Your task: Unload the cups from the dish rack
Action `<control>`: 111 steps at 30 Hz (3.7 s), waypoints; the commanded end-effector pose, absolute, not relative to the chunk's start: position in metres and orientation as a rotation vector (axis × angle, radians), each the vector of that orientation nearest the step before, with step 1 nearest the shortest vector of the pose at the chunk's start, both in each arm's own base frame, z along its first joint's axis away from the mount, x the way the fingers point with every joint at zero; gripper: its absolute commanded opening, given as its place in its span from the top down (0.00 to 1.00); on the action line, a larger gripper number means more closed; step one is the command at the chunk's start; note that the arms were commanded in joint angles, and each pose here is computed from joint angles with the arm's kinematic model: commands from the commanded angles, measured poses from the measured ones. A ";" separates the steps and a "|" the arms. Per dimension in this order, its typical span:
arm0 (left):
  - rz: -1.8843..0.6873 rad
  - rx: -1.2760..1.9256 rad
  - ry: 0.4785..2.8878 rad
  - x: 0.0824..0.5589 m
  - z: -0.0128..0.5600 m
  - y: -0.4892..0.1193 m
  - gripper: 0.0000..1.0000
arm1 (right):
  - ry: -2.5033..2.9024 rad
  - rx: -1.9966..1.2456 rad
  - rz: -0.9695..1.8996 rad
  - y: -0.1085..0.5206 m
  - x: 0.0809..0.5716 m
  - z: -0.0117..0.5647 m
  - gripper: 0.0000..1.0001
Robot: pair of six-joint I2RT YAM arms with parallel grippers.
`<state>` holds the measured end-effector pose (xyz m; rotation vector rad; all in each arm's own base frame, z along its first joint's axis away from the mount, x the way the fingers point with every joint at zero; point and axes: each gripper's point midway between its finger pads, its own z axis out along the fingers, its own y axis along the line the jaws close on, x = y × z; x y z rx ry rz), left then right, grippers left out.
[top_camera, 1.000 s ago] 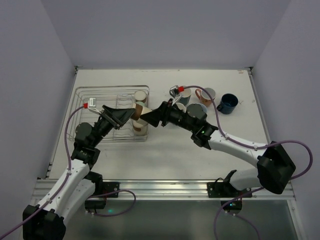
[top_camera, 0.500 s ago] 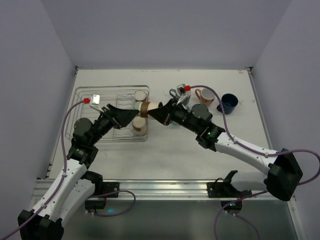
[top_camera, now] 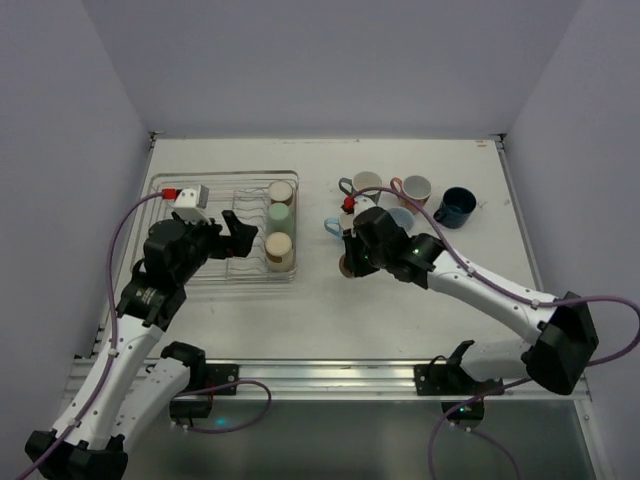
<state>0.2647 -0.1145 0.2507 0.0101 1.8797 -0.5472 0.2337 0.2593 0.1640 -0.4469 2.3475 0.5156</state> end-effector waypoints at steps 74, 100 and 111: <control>-0.389 0.108 1.982 0.291 0.247 -0.183 0.64 | 1.753 -0.329 1.102 0.289 0.199 0.289 0.28; -1.432 0.213 1.457 0.175 0.357 -0.245 0.25 | 1.363 -0.371 1.627 0.323 0.157 0.368 0.89; -0.812 0.088 1.650 0.209 0.333 -0.169 0.00 | 1.862 -0.410 1.107 0.286 0.181 0.280 1.00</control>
